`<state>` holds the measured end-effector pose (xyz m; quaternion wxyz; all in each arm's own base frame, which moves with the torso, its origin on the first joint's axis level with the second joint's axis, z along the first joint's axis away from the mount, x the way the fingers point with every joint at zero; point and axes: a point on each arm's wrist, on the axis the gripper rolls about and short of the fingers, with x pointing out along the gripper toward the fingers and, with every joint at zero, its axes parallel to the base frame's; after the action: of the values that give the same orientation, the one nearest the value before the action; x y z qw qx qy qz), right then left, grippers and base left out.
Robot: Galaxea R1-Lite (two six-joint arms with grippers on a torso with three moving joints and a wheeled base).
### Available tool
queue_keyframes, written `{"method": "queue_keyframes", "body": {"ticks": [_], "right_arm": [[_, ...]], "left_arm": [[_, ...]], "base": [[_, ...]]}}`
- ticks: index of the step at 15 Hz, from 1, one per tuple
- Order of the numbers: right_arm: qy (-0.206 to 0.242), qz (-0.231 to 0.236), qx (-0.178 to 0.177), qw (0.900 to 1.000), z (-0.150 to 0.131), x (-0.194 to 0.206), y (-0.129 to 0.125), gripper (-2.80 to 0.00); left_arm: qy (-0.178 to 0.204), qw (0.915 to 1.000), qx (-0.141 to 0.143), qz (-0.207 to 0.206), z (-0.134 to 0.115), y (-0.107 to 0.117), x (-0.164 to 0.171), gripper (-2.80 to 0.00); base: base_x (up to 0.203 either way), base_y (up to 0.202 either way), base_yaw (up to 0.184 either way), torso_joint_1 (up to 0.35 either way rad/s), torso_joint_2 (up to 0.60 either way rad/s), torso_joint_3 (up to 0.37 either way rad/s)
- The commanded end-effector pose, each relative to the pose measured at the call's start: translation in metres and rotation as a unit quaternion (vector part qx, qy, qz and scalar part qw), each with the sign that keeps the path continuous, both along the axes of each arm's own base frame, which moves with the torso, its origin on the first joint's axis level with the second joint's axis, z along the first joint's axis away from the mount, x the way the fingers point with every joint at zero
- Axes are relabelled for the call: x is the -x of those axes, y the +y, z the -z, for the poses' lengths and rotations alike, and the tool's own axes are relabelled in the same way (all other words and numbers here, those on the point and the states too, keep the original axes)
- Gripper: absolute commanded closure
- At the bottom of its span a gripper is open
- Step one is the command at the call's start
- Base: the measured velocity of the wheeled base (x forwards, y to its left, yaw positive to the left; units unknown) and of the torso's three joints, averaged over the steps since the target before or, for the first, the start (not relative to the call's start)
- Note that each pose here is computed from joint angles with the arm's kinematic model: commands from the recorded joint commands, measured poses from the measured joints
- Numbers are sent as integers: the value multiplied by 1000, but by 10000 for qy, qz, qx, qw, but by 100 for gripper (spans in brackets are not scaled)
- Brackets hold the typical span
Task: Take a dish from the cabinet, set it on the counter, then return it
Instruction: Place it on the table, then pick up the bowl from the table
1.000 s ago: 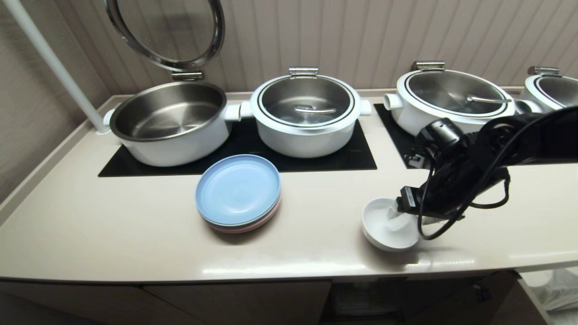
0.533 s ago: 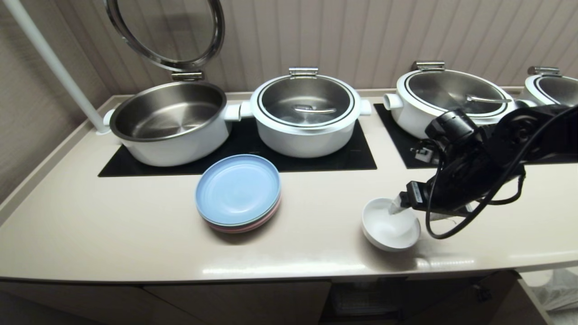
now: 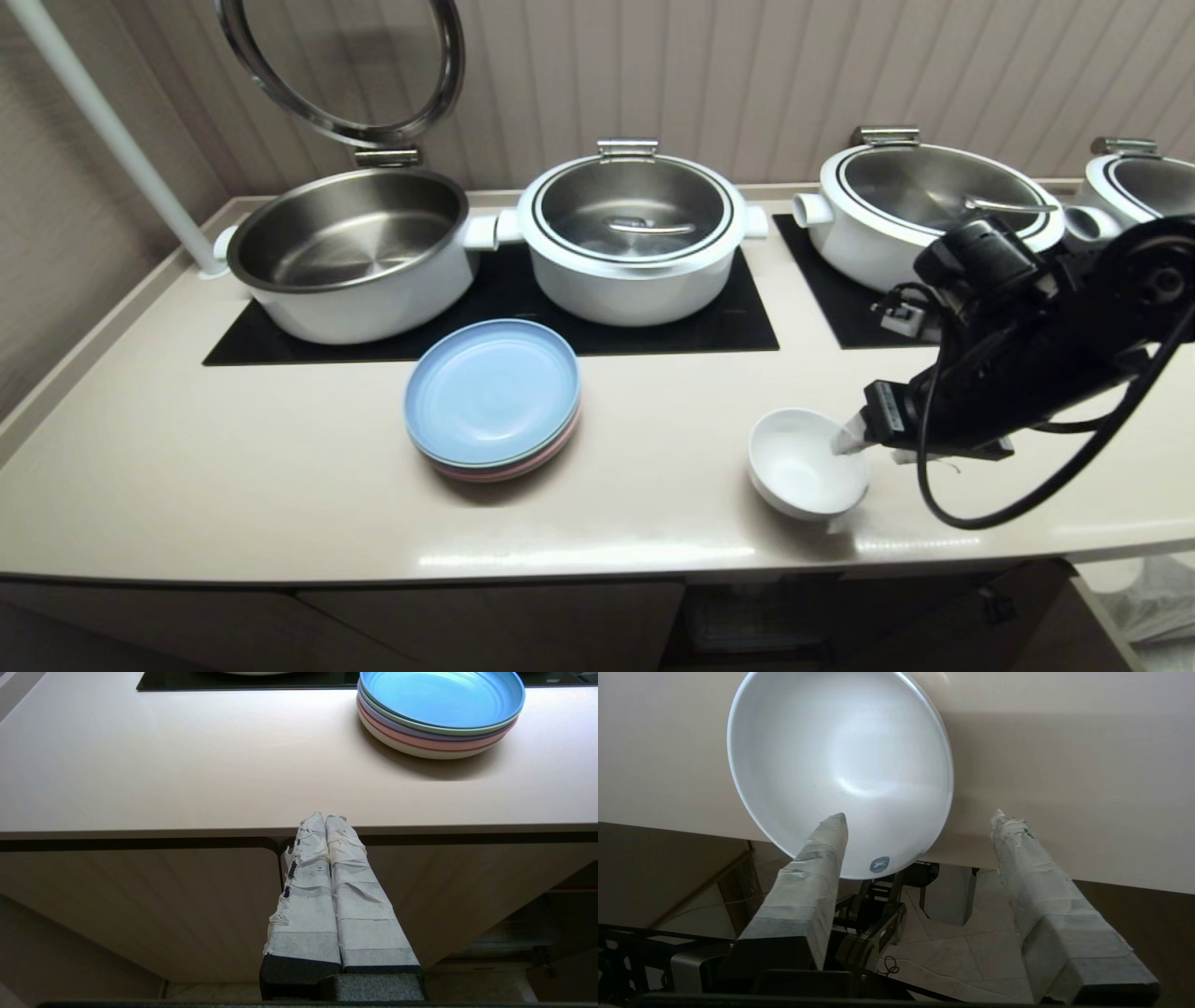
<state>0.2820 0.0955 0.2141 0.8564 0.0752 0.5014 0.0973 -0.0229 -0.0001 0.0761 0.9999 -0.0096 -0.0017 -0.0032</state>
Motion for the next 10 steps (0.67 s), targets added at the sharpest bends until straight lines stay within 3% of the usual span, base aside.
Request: {"method": "queue_keyframes", "body": {"ticks": [1,6,10], "right_arm": [[-112,-13,-39,9999,-9,13,-4,0],[-582,42,-112,9982,-34,36,-12,0],[-1165,366,146,9924,-42,53,-20,0]], "left_arm": [[2,10000,4,-1,0,0,0,0],[-3,10000,4,4,0,0,0,0],[2,10000,4,1,0,0,0,0]], "base": [[0,0,0,0,0,0],[0,0,0,0,0,0],[0,0,0,0,0,0]]}}
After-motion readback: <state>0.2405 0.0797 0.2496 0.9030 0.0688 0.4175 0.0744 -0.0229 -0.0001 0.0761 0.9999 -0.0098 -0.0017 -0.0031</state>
